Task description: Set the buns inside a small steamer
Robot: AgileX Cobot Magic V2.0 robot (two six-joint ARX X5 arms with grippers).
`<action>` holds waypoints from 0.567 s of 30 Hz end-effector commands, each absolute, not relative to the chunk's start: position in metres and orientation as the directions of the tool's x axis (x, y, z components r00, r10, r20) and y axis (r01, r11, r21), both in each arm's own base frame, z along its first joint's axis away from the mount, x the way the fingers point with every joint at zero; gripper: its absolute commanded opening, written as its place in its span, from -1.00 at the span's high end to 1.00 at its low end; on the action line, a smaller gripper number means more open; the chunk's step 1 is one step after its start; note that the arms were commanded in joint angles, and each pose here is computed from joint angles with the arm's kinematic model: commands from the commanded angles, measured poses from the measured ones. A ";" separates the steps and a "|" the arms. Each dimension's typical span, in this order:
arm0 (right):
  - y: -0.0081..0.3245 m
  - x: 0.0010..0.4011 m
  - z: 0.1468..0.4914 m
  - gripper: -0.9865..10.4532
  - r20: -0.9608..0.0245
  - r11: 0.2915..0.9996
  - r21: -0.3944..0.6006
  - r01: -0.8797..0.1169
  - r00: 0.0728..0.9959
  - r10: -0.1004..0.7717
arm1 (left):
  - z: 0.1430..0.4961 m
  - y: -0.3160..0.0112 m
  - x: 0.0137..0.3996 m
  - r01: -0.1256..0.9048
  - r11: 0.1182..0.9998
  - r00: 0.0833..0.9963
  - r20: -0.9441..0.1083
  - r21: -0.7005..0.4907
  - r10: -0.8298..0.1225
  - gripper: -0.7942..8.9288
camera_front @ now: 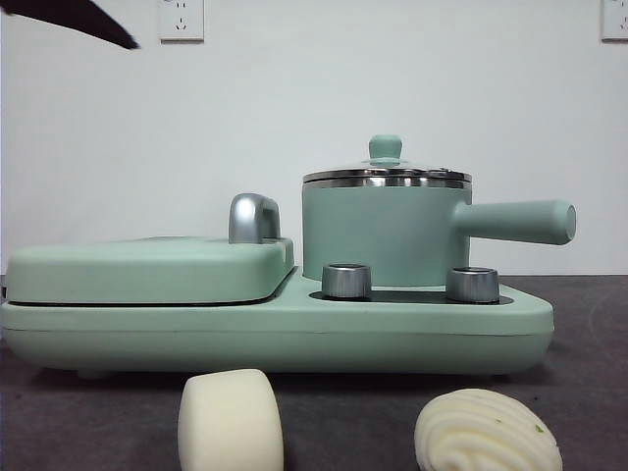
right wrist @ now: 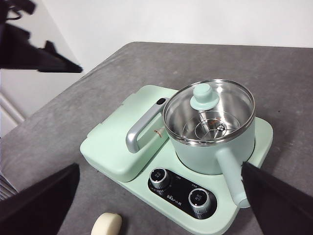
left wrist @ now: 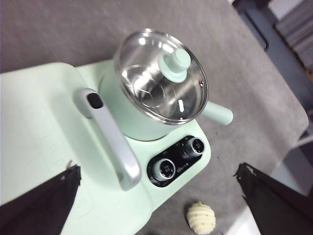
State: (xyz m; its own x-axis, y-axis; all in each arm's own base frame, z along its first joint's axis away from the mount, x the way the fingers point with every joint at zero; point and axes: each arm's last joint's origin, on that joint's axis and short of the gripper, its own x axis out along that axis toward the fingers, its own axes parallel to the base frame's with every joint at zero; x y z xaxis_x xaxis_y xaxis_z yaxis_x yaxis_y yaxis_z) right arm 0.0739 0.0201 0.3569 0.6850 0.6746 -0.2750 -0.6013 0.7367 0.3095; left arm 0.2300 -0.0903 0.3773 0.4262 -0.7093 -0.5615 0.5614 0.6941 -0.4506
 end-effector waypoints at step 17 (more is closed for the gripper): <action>0.020 0.073 0.362 -0.09 -0.261 0.737 0.306 -0.603 0.691 0.674 | 0.389 -0.211 0.316 0.694 0.693 0.282 -0.814 -0.192 -0.508 -0.19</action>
State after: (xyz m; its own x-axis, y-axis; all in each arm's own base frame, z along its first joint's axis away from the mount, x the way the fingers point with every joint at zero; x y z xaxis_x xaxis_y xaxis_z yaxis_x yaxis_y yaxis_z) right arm 0.0739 0.0201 0.3569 0.6855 0.6741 -0.2751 -0.6007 0.7372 0.3094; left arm 0.3131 -0.2030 0.3810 0.2524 -0.4936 -0.8323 0.6612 0.7159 -0.2241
